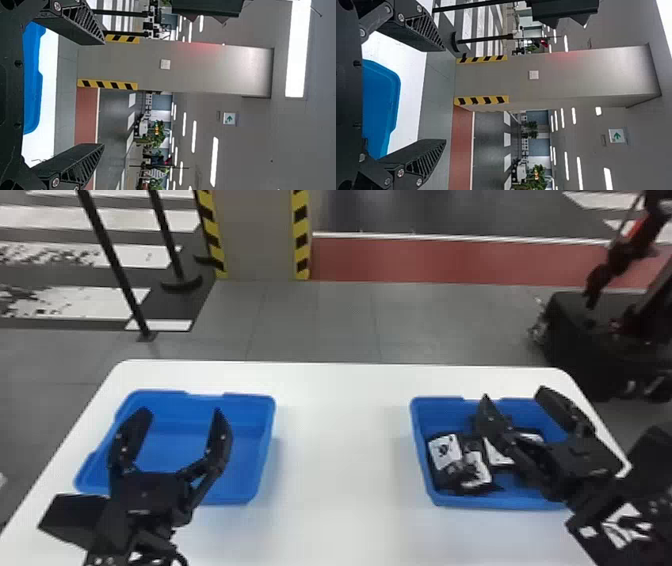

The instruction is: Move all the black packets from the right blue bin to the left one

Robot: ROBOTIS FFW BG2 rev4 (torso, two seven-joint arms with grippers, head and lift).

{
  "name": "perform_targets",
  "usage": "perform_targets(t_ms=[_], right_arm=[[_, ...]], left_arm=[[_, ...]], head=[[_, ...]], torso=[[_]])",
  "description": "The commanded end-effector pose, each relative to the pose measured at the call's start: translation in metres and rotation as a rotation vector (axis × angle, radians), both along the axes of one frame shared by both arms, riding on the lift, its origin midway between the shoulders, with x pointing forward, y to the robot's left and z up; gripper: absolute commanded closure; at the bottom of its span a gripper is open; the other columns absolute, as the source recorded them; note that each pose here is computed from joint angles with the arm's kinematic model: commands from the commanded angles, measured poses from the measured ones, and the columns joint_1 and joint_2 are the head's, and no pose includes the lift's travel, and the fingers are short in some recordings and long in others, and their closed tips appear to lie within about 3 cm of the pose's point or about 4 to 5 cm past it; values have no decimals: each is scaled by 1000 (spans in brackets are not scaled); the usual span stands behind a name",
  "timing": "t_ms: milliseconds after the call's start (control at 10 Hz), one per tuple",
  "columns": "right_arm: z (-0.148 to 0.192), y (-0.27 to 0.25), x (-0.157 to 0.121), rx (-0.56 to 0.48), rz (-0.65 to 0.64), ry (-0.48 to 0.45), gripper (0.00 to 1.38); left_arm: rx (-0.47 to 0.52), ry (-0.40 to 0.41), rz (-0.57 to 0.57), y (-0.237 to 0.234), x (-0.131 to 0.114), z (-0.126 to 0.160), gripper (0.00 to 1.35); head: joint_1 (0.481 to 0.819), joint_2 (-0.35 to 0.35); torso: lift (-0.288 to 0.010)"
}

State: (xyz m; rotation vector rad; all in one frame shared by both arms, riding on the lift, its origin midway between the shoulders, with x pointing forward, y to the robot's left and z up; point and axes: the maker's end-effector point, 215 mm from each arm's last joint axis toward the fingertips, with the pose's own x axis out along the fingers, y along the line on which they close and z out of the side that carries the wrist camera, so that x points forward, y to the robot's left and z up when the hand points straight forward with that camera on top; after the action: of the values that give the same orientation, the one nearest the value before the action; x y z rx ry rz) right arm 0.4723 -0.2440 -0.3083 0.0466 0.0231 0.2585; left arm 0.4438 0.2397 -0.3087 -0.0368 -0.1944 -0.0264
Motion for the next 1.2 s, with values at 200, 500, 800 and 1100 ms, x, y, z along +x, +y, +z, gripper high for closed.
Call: perform_targets(t_ms=[200,500,800,1100], right_arm=[[-2,0,-1,4,0,3,216],[-3,0,-2,1,0,6,216],[-40,-5,0,0,-9,84,216],[-80,-3,-4,3,-2,200,228]], left_arm=[[-4,-1,-1,-1,0,0,105],[-6,-1,1,-1,0,0,105],[-6,1,1,-1,1,0,105],[-6,1,-1,-1,1,1,111]], head=[[695,-6],[695,-6],[695,-9],[695,-12]], torso=[[-110],[-110],[-110],[-110]])
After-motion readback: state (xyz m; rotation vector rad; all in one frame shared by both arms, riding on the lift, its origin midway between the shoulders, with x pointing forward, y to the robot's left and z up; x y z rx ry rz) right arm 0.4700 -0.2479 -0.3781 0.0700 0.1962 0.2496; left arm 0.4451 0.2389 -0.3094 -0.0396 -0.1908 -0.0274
